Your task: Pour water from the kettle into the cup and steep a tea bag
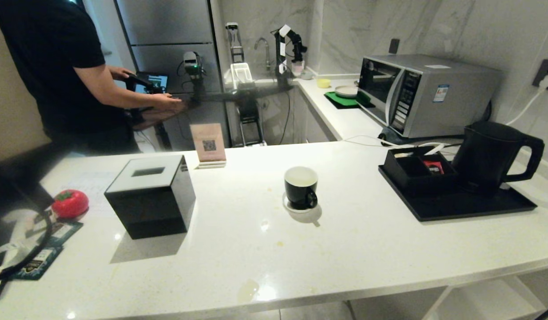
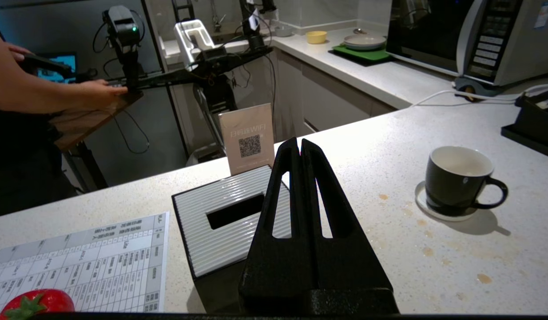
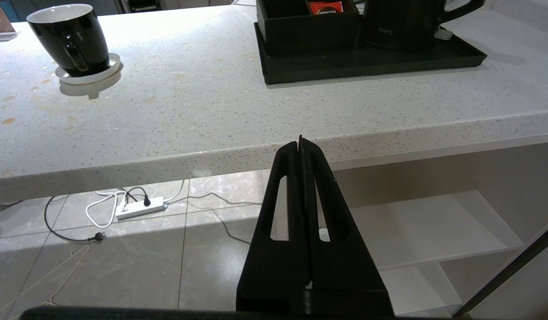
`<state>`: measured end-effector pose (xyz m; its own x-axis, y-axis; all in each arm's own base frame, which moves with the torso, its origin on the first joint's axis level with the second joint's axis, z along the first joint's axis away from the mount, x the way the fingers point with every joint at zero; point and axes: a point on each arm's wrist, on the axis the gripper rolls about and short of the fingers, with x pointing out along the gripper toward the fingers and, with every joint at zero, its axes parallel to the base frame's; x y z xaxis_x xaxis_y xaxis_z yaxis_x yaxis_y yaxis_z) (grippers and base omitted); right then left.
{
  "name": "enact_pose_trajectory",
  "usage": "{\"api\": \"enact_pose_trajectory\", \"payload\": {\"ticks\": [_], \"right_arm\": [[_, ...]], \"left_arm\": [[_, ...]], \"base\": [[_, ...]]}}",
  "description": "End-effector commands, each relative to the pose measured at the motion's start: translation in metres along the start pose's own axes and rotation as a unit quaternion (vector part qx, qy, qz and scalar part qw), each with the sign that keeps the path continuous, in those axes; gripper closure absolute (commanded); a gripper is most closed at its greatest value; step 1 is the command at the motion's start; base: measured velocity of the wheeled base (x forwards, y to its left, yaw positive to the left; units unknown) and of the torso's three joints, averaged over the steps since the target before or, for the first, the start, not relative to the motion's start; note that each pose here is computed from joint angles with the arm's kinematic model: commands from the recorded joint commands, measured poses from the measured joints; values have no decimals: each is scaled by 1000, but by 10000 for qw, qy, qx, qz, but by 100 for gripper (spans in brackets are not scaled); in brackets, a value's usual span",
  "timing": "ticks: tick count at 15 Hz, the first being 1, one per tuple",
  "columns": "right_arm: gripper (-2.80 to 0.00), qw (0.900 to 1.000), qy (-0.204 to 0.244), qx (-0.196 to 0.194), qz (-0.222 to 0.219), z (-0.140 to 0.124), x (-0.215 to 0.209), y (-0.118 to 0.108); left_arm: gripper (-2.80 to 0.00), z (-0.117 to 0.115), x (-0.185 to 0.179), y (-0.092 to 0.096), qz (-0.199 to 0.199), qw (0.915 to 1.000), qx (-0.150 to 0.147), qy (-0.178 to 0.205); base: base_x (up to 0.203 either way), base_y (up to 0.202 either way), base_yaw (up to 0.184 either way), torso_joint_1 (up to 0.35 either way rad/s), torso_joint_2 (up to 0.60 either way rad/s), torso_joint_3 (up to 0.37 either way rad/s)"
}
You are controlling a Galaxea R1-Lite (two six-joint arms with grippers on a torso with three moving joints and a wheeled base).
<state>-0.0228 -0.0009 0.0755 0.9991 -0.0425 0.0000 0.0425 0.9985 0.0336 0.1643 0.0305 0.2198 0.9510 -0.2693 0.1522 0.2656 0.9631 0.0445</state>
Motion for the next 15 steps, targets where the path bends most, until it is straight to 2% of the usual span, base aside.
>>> {"api": "enact_pose_trajectory", "payload": {"ticks": [1,5,9,15], "right_arm": [[0,10000,2,1,-2,0,0,0],[0,10000,8,0,-2,0,0,0],[0,10000,0,1,-2,0,0,0],[0,10000,0,1,-2,0,0,0]], "left_arm": [[0,5,-11,-7,-44,9998,103,-152],[0,-14,-27,-12,150,9998,-61,114],[0,-33,-54,-27,174,9988,-353,278],[0,-49,-102,-56,115,9988,-398,248]], "base": [[0,0,0,0,0,0],[0,0,0,0,0,0],[0,0,0,0,0,0],[0,0,0,0,0,0]]}}
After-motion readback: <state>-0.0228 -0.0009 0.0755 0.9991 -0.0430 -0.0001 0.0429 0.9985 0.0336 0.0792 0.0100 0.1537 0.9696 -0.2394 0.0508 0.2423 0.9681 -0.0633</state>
